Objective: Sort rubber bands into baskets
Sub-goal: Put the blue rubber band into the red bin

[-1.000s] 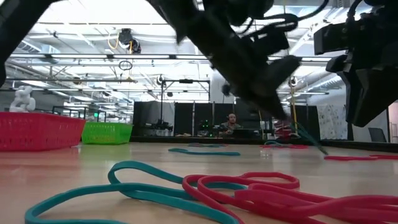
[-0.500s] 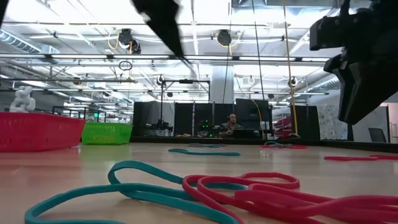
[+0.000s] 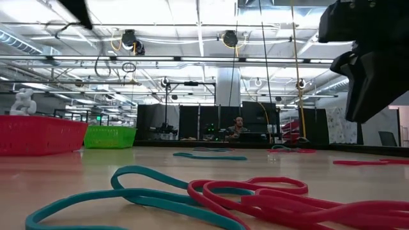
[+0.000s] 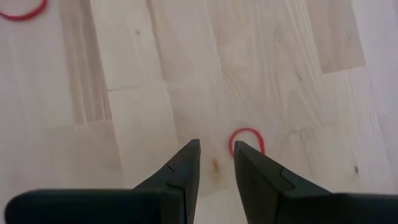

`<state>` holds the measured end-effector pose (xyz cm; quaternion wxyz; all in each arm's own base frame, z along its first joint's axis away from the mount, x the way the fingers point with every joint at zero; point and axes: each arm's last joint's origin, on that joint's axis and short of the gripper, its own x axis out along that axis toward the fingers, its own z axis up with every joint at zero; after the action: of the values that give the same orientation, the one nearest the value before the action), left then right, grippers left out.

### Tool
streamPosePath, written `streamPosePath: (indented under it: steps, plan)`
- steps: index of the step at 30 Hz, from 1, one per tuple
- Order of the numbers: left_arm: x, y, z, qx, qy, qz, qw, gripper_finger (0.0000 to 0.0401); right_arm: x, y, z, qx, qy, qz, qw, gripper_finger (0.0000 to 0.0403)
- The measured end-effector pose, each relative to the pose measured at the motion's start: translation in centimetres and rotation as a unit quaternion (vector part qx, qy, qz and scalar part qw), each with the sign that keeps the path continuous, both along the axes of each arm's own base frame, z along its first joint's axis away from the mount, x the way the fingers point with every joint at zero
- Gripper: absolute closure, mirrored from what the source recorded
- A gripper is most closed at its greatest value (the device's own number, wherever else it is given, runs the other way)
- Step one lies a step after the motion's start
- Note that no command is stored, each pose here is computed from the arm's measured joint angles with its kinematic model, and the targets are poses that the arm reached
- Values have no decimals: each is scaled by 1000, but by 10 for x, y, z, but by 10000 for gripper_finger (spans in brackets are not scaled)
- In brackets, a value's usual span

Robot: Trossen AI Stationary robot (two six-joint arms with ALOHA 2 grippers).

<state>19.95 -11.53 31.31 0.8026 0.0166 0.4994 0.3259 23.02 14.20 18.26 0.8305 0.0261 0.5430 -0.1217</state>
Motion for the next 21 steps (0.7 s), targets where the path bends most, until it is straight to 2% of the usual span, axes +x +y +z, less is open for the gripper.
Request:
streamPosePath:
  steps: [7, 14, 21]
  plan:
    - [-25, 14, -37, -16, 85, 25, 996, 401, 4, 3, 1, 10, -17, 12, 1000, 312]
    - [-41, 25, -74, -18, 182, 48, 982, 401, 4, 3, 1, 12, -20, 12, 1000, 312]
    - [-47, 29, -99, -20, 211, 35, 977, 401, 4, 3, 1, 12, -20, 12, 1000, 312]
